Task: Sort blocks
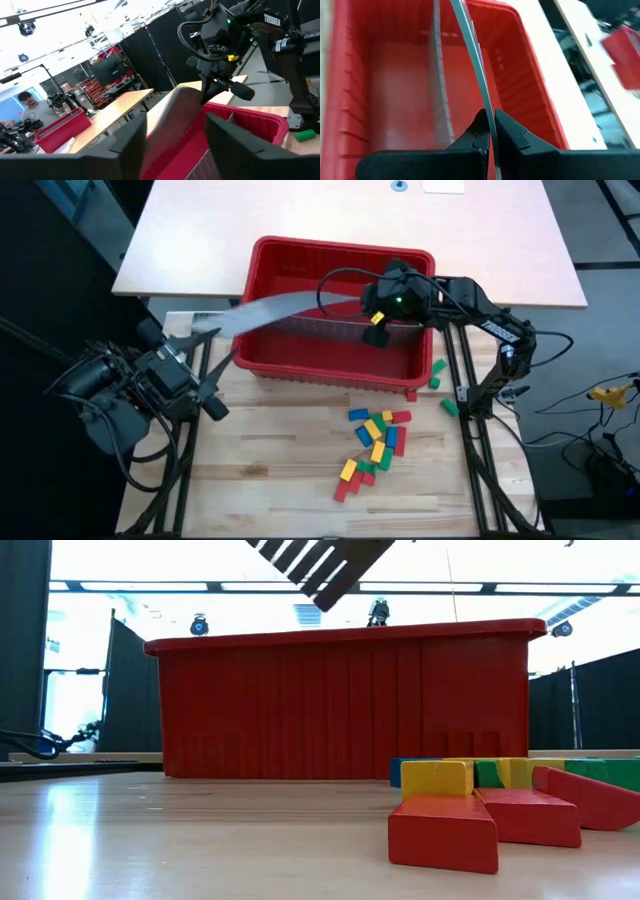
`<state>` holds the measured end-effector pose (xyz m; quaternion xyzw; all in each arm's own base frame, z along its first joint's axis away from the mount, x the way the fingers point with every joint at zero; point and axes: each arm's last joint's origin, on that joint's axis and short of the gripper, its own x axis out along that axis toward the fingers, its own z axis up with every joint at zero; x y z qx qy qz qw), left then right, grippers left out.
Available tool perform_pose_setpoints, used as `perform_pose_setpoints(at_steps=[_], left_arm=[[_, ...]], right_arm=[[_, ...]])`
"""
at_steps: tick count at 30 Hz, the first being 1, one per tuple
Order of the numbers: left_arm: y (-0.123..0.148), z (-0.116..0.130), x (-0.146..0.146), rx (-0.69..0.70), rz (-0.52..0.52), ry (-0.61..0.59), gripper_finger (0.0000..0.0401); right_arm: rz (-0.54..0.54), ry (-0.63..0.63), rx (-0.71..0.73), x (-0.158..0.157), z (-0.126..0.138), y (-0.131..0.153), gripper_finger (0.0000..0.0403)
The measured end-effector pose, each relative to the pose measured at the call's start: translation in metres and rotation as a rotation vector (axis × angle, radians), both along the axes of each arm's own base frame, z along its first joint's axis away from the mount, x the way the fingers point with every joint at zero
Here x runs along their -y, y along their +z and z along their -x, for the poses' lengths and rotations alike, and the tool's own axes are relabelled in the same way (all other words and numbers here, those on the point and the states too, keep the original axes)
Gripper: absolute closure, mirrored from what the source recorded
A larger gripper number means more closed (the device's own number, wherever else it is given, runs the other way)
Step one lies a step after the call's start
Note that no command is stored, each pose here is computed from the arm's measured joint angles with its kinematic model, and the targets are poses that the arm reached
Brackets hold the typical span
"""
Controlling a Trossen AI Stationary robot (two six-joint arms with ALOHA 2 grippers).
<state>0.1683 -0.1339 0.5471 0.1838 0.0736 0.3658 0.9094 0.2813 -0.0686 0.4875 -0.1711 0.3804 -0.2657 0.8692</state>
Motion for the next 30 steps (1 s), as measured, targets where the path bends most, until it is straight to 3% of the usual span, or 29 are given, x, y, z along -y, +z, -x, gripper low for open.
perform_pose_setpoints(at_steps=[9, 19, 30], left_arm=[[0.001, 0.001, -0.001, 0.006, 0.007, -0.001, 0.0123], [0.002, 0.000, -0.007, 0.011, 0.011, 0.022, 0.0124], [0.002, -0.004, -0.015, 0.011, 0.011, 0.063, 0.0125]], right_arm=[[0.024, -0.123, 0.046, 0.018, 0.026, 0.013, 0.0402], [-0.069, -0.087, 0.091, 0.019, 0.033, 0.014, 0.0402], [-0.071, -0.082, 0.089, 0.020, 0.030, 0.013, 0.0403]])
